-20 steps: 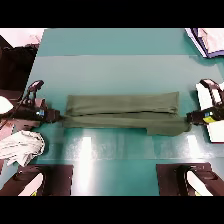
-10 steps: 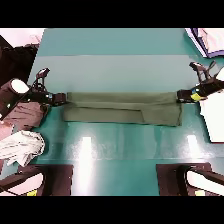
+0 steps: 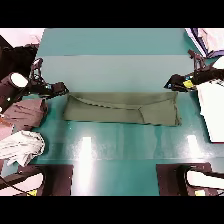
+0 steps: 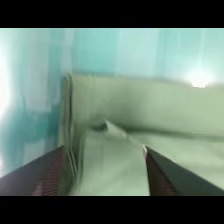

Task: Fold the shirts.

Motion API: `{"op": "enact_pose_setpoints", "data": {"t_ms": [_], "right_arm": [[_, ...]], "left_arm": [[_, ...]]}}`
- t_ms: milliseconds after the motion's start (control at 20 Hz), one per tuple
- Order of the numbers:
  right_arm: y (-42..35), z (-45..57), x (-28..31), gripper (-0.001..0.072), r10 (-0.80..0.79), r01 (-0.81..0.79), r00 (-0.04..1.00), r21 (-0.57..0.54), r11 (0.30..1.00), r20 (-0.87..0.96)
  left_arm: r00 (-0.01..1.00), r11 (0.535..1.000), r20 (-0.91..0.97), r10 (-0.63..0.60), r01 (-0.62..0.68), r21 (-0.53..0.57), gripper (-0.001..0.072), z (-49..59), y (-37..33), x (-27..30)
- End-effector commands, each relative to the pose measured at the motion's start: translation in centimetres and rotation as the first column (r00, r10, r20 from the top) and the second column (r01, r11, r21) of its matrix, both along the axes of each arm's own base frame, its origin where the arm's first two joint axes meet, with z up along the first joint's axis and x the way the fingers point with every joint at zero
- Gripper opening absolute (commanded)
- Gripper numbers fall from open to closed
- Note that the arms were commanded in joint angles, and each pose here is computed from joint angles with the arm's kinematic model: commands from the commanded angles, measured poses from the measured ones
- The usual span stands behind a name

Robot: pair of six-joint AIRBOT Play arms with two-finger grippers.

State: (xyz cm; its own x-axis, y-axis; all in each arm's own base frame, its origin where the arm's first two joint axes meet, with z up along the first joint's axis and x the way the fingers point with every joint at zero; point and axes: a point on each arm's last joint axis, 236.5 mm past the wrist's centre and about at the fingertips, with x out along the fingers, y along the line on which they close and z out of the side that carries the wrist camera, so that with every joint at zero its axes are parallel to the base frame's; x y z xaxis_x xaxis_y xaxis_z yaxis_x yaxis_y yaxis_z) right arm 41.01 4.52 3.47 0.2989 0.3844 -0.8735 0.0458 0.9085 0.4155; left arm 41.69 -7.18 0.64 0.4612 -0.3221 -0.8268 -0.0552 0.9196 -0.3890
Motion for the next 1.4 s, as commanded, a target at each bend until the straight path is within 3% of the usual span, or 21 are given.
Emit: {"op": "enact_pose_setpoints", "data": {"t_ms": [0, 50, 200, 300, 550, 800, 950, 1050, 1100, 1200, 1250, 1350], "right_arm": [[-1.0, 0.8, -1.9, 0.0517, -0.011, 0.011, 1.000, 0.004, 1.000, 0.006], [-2.0, 0.6, -2.7, 0.0517, -0.032, 0.032, 0.999, 0.003, 0.999, 0.000], [-5.7, -1.3, -5.9, 0.0524, -0.090, 0.091, 0.995, 0.003, 0.996, -0.044], [-7.7, -3.2, -7.7, 0.0696, -0.097, 0.098, 0.992, 0.019, 0.995, -0.079], [-8.2, -7.5, -7.5, 0.0690, -0.073, 0.099, 0.989, 0.211, 0.973, -0.125], [-5.6, -11.5, -7.8, 0.0689, 0.098, -0.052, 0.985, 0.294, 0.955, -0.145], [-4.7, -12.6, -7.3, 0.0682, 0.121, -0.075, 0.983, 0.297, 0.952, -0.138], [-4.9, -13.0, -6.7, 0.0565, 0.107, -0.068, 0.986, 0.276, 0.959, -0.127], [-4.9, -12.9, -6.3, 0.0454, 0.093, -0.058, 0.989, 0.276, 0.959, -0.116], [-4.7, -12.2, -5.8, 0.0133, 0.079, -0.047, 0.993, 0.309, 0.950, -0.092], [-4.7, -11.8, -5.8, 0.0020, 0.090, -0.060, 0.993, 0.319, 0.946, -0.081], [-4.2, -10.5, -5.5, 0.0022, 0.120, -0.090, 0.991, 0.347, 0.934, -0.064]], "left_arm": [[0.992, 0.995, -0.081, -0.100, 0.099, -0.013, 0.0251, -0.2, -1.1, -2.3], [0.989, 0.993, -0.094, -0.115, 0.114, -0.014, 0.0033, -0.3, -1.3, -2.7], [0.984, 0.989, -0.111, -0.137, 0.129, -0.075, 0.0023, 0.1, -2.6, -3.3], [0.983, 0.983, -0.116, -0.139, 0.123, -0.139, 0.0023, 0.7, -3.8, -3.5], [0.980, 0.968, -0.104, -0.168, 0.143, -0.208, 0.0022, 1.5, -6.6, -3.8], [0.969, 0.958, -0.082, -0.231, 0.213, -0.191, 0.0023, 1.5, -9.4, -4.4], [0.969, 0.958, -0.086, -0.233, 0.213, -0.194, 0.0023, 1.5, -9.4, -4.5], [0.971, 0.959, -0.096, -0.221, 0.199, -0.201, 0.0023, 1.5, -9.5, -4.5], [0.972, 0.961, -0.102, -0.211, 0.187, -0.205, 0.0022, 1.5, -9.4, -4.5], [0.972, 0.961, -0.102, -0.210, 0.186, -0.205, 0.0022, 1.5, -9.4, -4.5], [0.972, 0.961, -0.102, -0.210, 0.186, -0.205, 0.0022, 1.5, -9.4, -4.5], [0.972, 0.961, -0.102, -0.210, 0.186, -0.207, 0.0022, 1.5, -9.5, -4.5]]}}
